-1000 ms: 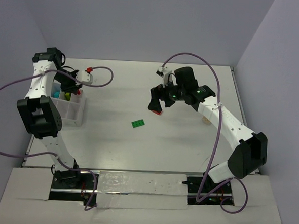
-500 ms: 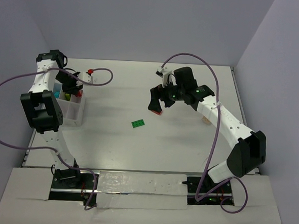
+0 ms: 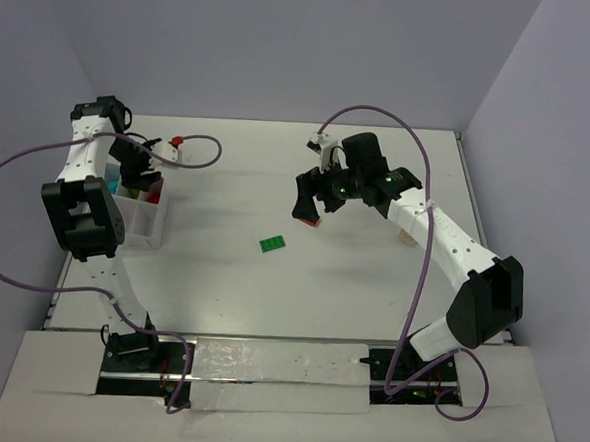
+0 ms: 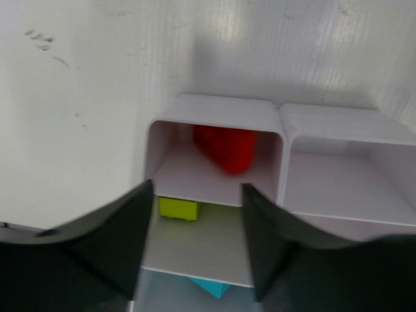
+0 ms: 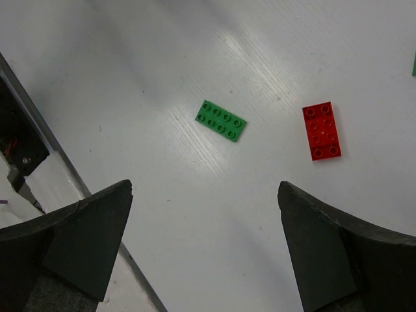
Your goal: Sort the legos into containers by color
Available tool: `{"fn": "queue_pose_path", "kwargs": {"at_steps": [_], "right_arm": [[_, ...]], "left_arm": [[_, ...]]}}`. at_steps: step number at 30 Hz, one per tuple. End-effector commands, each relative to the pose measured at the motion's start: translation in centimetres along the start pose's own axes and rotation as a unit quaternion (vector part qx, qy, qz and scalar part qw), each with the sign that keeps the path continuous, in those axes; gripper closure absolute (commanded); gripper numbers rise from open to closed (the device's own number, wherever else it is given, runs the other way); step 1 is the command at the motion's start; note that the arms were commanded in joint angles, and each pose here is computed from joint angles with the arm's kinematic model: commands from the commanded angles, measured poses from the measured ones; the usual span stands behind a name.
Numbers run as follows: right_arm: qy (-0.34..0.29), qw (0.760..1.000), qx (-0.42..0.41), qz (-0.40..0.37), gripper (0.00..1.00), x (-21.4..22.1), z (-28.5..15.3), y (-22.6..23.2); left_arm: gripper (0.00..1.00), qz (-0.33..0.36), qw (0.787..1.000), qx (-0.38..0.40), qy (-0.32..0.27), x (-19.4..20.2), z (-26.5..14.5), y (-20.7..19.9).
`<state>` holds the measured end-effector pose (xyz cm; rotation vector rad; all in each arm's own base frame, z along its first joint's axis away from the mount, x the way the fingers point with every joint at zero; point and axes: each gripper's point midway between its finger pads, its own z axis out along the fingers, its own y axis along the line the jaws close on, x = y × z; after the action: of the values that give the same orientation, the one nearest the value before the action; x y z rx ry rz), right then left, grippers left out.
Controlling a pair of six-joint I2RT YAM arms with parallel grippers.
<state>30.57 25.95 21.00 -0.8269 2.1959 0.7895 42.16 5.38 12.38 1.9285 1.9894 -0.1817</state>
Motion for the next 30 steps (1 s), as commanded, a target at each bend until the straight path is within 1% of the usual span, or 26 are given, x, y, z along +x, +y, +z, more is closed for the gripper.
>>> {"fn": "queue_pose_path", "kwargs": {"at_steps": [1, 4, 5, 6, 8, 9, 10, 11, 14, 15, 16, 17, 18, 20, 21, 22, 23, 25, 28, 30], "right_arm": [[-0.005, 1.000, 0.008, -0.002, 0.00, -0.4, -0.2, -0.4], [-0.002, 1.000, 0.023, -0.007, 0.00, -0.2, 0.0, -1.1], [0.003, 0.999, 0.032, -0.008, 0.00, 0.0, 0.2, -1.5], [0.009, 0.999, 0.045, -0.010, 0.00, 0.2, 0.3, -2.1], [0.026, 0.996, 0.079, -0.015, 0.00, 0.9, 0.9, -3.9], [0.032, 0.995, 0.093, -0.018, 0.00, 1.1, 1.1, -4.6], [0.048, 0.993, 0.107, -0.021, 0.00, 1.8, 1.8, -5.6], [0.057, 0.990, 0.130, -0.023, 0.00, 2.1, 2.0, -6.6], [0.100, 0.982, 0.156, -0.040, 0.00, 3.7, 3.5, -9.0], [0.111, 0.979, 0.163, -0.047, 0.00, 3.9, 3.8, -9.6], [0.125, 0.977, 0.165, -0.052, 0.00, 4.6, 4.3, -10.2], [0.125, 0.976, 0.169, -0.054, 0.00, 4.4, 4.3, -10.4], [0.137, 0.974, 0.170, -0.060, 0.00, 4.9, 5.0, -11.0], [0.157, 0.970, 0.171, -0.072, 0.00, 5.4, 6.2, -12.3], [0.156, 0.970, 0.171, -0.076, 0.01, 5.1, 6.3, -12.5], [0.167, 0.968, 0.166, -0.082, 0.01, 5.6, 7.0, -13.0], [0.165, 0.969, 0.166, -0.083, 0.01, 5.3, 7.0, -13.1], [0.177, 0.968, 0.152, -0.094, 0.02, 5.4, 8.2, -13.5], [0.188, 0.967, 0.136, -0.103, 0.03, 5.9, 9.5, -13.9], [0.193, 0.966, 0.134, -0.109, 0.04, 6.0, 10.3, -14.3]], "left_arm": [[0.27, 0.025, 0.998, -0.049, -0.032, -2.8, -4.2, 1.0], [0.24, 0.035, 0.994, -0.089, -0.049, -4.6, -6.9, 1.5], [0.24, 0.024, 0.992, -0.107, -0.065, -5.6, -7.8, 1.8], [0.24, 0.011, 0.988, -0.125, -0.084, -6.7, -8.9, 2.0], [0.27, 0.015, 0.984, -0.143, -0.107, -8.5, -11.0, 1.5], [0.29, -0.009, 0.980, -0.144, -0.139, -10.0, -11.4, 1.1], [0.30, -0.019, 0.976, -0.150, -0.155, -11.2, -12.3, 0.4], [0.27, -0.038, 0.974, -0.141, -0.172, -12.5, -12.3, -0.5], [0.10, -0.089, 0.963, -0.127, -0.222, -16.3, -12.7, -3.0], [0.01, -0.102, 0.959, -0.112, -0.239, -17.6, -12.5, -4.0], [0.01, -0.101, 0.955, -0.099, -0.259, -18.7, -12.4, -5.2], [0.01, -0.100, 0.953, -0.108, -0.265, -19.1, -13.1, -5.5], [0.01, -0.110, 0.947, -0.091, -0.287, -19.8, -12.5, -6.4], [0.01, -0.141, 0.929, -0.080, -0.332, -21.3, -12.6, -7.7], [0.01, -0.163, 0.919, -0.067, -0.352, -22.0, -12.7, -8.2], [0.01, -0.160, 0.911, -0.080, -0.371, -22.5, -13.0, -8.0], [0.01, -0.177, 0.905, -0.077, -0.378, -22.8, -13.5, -8.5], [0.01, -0.225, 0.885, -0.095, -0.396, -23.2, -13.7, -7.8], [0.01, -0.256, 0.875, -0.114, -0.395, -23.0, -13.6, -7.2], [0.01, -0.288, 0.869, -0.119, -0.384, -22.5, -13.2, -6.7]]}}
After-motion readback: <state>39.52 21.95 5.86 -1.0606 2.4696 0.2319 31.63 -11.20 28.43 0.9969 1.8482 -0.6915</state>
